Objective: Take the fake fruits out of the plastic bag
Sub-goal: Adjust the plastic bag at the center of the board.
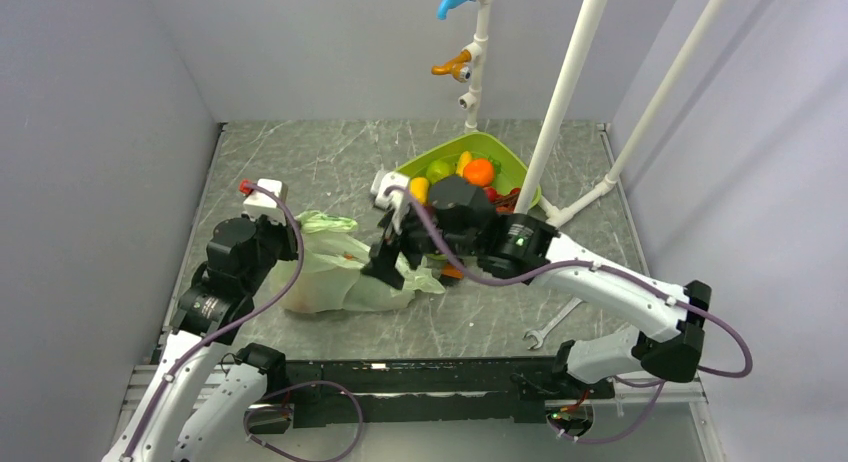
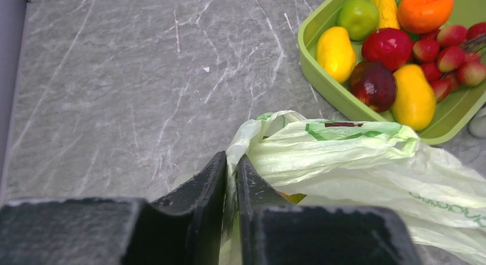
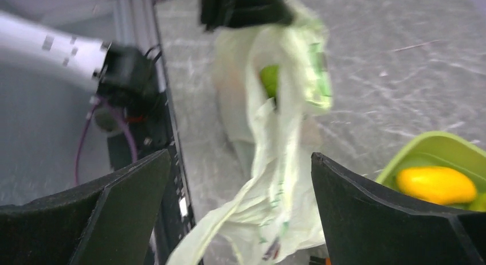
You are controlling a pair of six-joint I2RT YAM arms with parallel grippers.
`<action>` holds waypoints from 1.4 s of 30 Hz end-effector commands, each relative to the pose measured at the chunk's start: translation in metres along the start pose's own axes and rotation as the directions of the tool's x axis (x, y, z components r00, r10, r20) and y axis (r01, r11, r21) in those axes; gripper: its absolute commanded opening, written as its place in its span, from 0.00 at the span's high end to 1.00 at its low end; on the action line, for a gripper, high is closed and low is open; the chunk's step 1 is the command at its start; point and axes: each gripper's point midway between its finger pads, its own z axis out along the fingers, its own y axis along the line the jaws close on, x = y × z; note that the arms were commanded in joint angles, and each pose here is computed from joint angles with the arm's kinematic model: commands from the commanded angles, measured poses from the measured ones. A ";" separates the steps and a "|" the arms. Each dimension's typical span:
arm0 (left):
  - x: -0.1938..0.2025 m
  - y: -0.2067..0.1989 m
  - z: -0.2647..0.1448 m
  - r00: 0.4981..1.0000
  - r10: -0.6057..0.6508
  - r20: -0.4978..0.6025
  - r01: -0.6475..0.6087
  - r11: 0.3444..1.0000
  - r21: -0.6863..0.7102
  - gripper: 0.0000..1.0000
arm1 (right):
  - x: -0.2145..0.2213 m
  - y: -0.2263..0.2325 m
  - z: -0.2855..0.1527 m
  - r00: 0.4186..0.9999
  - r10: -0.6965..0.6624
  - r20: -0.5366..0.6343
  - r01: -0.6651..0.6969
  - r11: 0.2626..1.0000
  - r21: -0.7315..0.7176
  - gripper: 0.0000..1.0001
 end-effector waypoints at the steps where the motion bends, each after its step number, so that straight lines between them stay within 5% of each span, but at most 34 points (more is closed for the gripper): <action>1: -0.017 -0.008 -0.001 0.999 0.014 0.051 -0.016 0.999 0.045 0.70 | 0.027 0.037 0.002 0.990 -0.114 -0.085 0.103 0.986 -0.131 0.07; 7: -0.021 -0.012 -0.006 0.996 0.028 0.081 -0.035 0.996 0.078 0.14 | 0.077 0.062 -0.005 0.989 -0.026 -0.148 0.001 0.986 -0.165 0.26; 13: -0.029 -0.059 -0.015 0.997 0.074 0.006 -0.072 0.945 0.319 0.01 | 0.084 0.072 -0.015 0.993 0.058 -0.098 -0.073 0.984 -0.160 0.39; 17: -0.031 -0.076 -0.021 0.975 0.217 -0.046 -0.195 0.937 0.289 0.01 | 0.089 0.070 -0.015 0.994 0.055 -0.098 -0.069 0.987 -0.145 0.41; 25: -0.015 -0.079 -0.015 0.829 0.545 -0.127 -0.535 0.838 0.108 0.01 | 0.093 0.071 -0.011 0.992 0.045 -0.114 -0.062 0.987 -0.151 0.38; 34: 0.002 -0.064 0.003 0.731 0.646 -0.221 -0.669 0.742 -0.040 0.01 | 0.102 0.073 -0.020 0.994 0.033 -0.105 -0.049 0.988 -0.149 0.27; 42: -0.015 -0.047 -0.001 0.817 0.535 -0.212 -0.571 0.803 -0.172 0.46 | 0.128 0.059 -0.012 0.987 0.003 -0.159 -0.010 0.999 -0.045 0.40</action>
